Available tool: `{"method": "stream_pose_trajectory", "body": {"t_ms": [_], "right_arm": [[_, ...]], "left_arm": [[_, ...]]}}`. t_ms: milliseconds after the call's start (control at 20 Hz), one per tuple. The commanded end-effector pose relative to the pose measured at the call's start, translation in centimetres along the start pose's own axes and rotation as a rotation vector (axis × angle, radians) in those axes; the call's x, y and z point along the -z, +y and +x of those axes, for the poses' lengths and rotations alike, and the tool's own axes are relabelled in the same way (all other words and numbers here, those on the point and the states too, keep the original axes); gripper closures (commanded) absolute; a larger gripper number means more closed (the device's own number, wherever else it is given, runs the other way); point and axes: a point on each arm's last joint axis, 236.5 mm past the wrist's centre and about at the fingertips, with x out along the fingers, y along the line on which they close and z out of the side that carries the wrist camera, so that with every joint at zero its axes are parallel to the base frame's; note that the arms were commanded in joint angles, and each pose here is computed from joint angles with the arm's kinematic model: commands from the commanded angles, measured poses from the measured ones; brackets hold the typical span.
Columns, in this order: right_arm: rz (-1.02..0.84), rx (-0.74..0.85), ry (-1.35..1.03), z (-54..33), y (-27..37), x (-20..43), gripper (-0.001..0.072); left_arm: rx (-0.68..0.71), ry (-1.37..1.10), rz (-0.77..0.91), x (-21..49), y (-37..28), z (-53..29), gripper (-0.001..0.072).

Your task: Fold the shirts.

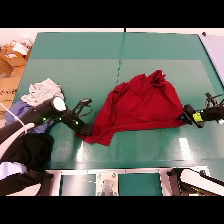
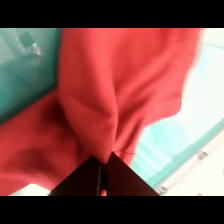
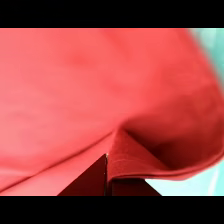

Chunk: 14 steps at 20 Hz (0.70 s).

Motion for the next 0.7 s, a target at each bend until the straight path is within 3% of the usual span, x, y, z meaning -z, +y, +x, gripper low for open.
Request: {"method": "stream_pose_trajectory", "body": {"t_ms": [0, 350, 500, 650], "right_arm": [[-0.143, -0.123, -0.029, -3.8, 7.0, -0.2, 0.0701], [-0.525, -0.503, -0.630, -29.5, 25.8, -0.3, 0.0700], [-0.681, -0.547, -0.917, -40.2, 30.0, 3.2, 0.0700], [-0.716, -0.587, -1.182, -49.4, 31.8, 6.3, 0.0700]], "left_arm": [[0.012, -0.112, 0.120, -4.2, -3.9, -5.8, 0.0686], [-0.109, -0.806, 0.376, -14.5, -17.3, -32.5, 0.0685], [-0.198, -1.151, 0.446, -12.3, -22.4, -45.6, 0.0685], [-0.297, -1.447, 0.373, -7.3, -23.3, -55.0, 0.0685]]}}
